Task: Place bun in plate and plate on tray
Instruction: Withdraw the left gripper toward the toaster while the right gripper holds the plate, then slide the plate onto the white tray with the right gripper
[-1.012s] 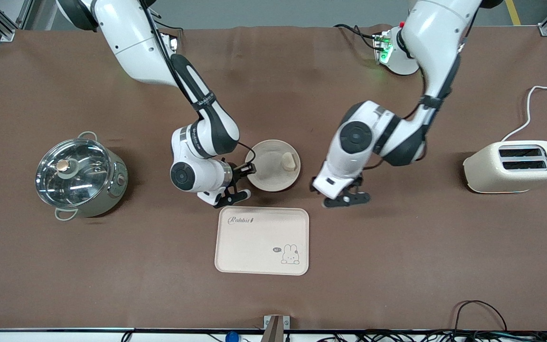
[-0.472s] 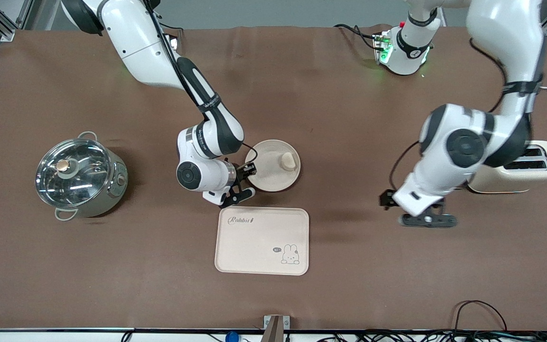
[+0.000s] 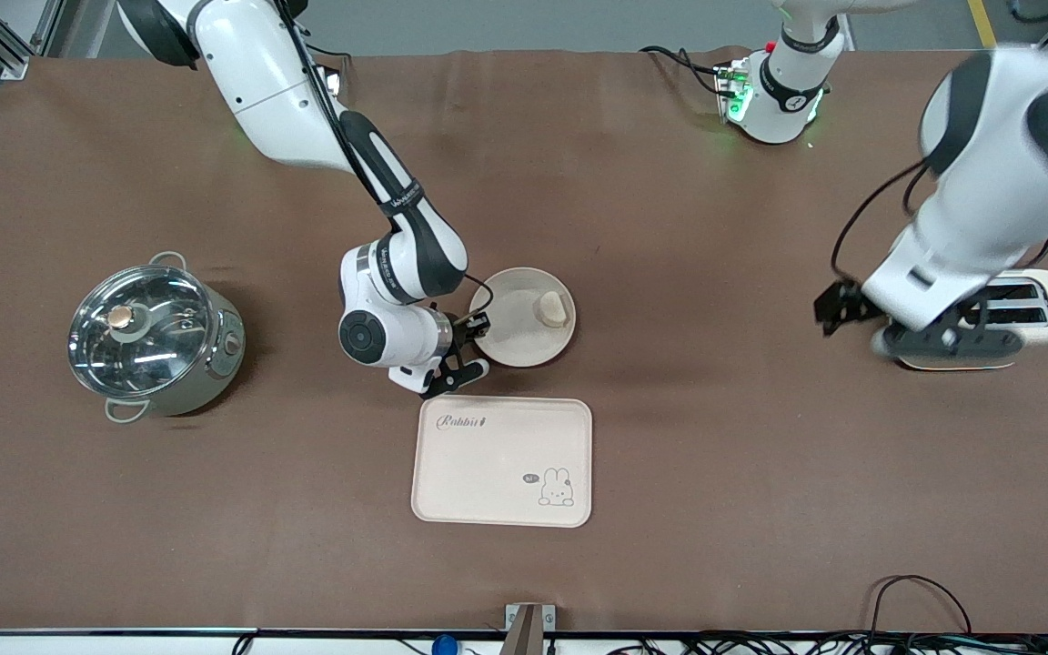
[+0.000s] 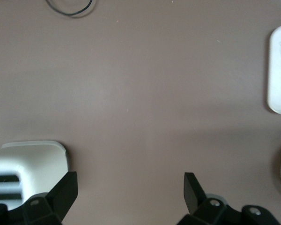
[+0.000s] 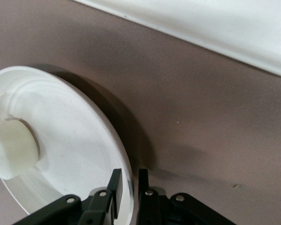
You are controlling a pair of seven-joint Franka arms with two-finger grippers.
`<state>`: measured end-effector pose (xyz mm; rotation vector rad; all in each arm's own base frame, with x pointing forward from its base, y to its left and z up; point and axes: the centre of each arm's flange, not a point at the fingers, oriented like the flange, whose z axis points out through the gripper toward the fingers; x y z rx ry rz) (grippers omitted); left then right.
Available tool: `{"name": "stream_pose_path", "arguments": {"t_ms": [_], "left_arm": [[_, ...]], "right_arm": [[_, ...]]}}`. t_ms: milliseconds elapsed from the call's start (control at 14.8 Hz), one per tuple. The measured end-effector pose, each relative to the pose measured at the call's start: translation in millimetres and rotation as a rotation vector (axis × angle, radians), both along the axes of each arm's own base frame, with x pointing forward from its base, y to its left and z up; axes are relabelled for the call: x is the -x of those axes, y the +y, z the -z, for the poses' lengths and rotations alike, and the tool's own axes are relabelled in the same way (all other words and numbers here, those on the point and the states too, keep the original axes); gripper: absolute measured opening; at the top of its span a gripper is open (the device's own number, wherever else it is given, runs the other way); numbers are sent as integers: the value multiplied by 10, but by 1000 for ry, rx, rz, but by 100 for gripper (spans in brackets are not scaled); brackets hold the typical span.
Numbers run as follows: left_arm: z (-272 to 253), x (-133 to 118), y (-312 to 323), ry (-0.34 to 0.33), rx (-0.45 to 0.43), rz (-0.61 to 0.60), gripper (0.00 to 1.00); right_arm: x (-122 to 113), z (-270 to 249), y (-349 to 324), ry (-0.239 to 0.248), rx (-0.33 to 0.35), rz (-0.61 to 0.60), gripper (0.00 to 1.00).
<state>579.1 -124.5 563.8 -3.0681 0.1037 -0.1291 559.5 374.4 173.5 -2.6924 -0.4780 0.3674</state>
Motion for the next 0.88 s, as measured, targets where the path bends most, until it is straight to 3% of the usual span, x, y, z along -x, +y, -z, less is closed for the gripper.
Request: {"name": "stream_pose_path", "arguments": {"t_ms": [67, 337, 607, 877], "left_arm": [[-219, 141, 31, -5, 0, -5, 100], [-672, 468, 45, -25, 43, -21, 100], [-751, 416, 56, -36, 70, -27, 100], [-748, 314, 62, -8, 74, -29, 100]], "right_arm": [[1, 2, 0, 0, 0, 0, 5], [-16, -20, 8, -5, -3, -1, 5], [-208, -231, 5, -41, -21, 33, 5], [-708, -767, -183, -90, -68, 157, 5]]}}
